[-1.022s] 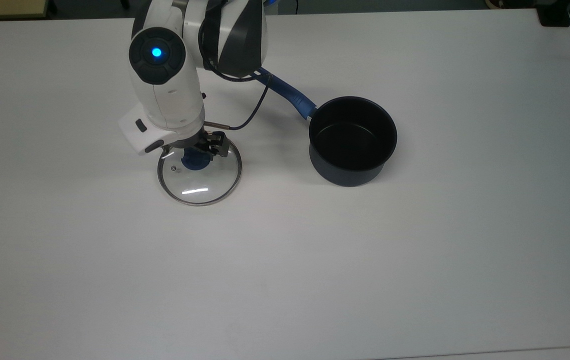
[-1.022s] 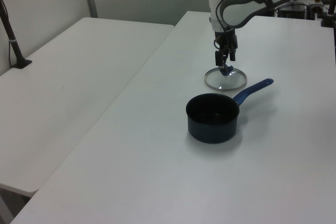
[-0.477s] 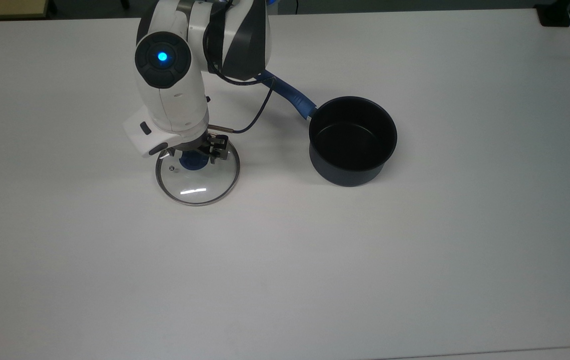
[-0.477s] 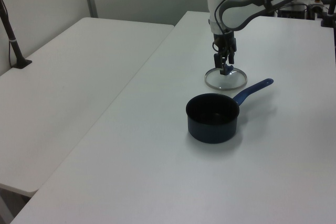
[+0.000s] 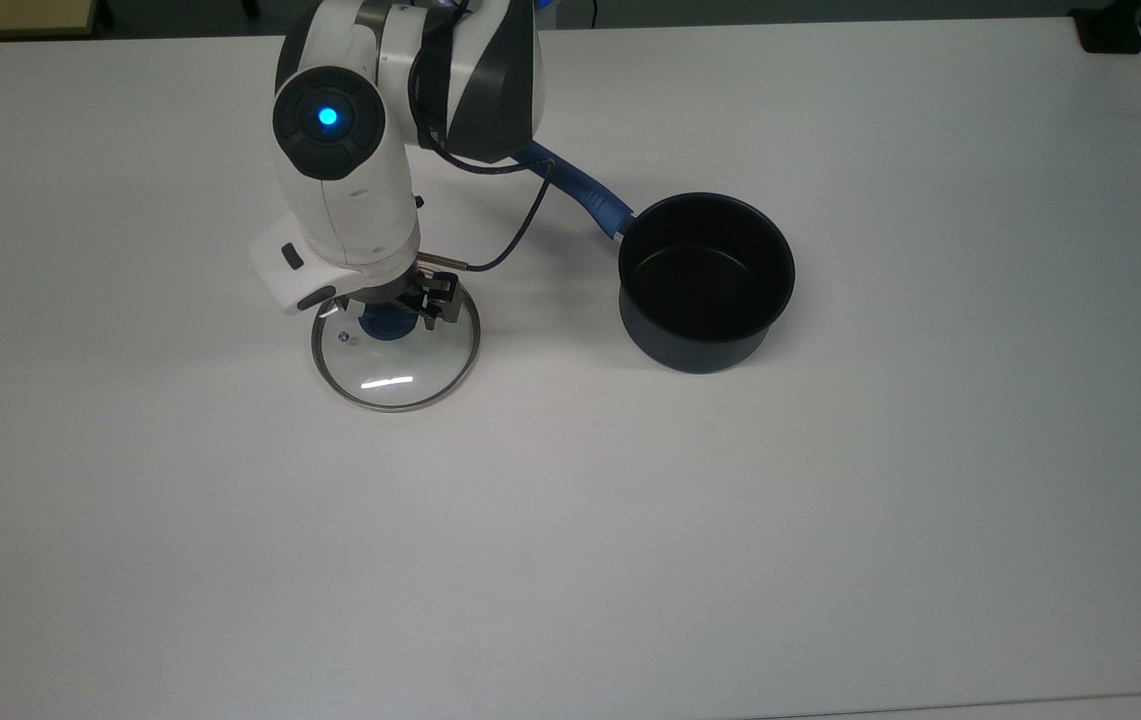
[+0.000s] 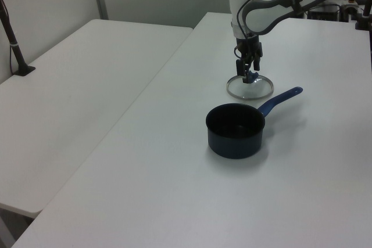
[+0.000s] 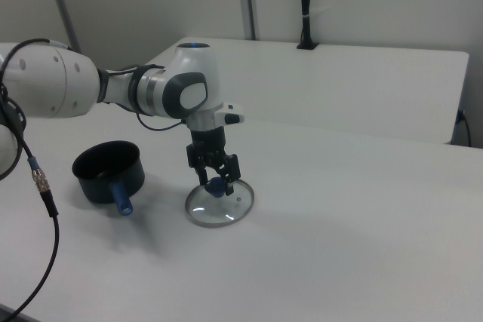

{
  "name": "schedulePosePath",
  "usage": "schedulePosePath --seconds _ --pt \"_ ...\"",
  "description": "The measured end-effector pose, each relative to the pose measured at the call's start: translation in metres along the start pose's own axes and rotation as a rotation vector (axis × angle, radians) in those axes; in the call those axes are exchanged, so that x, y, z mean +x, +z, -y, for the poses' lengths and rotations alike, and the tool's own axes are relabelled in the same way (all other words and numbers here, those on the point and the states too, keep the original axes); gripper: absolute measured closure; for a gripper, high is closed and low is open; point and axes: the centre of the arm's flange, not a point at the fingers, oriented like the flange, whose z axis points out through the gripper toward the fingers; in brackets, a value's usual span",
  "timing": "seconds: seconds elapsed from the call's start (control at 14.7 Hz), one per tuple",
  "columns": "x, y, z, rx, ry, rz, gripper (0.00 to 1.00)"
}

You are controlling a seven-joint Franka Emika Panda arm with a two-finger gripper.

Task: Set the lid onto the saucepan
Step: 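Close the gripper on the blue knob of the glass lid, then lift the lid by its knob and carry it over the saucepan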

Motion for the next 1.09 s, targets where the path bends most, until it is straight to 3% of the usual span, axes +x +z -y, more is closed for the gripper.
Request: schedulePosePath --seconds 0.41,0.48,1.09 --pt "-0.0002 0.0009 0.0042 -0.001 -0.004 0.001 0.31" --pt "-0.0001 0.0005 0.0041 -0.001 -0.003 0.000 0.40" --pt "0.0015 -0.0073 0.0038 0.001 -0.001 -0.014 0.40"
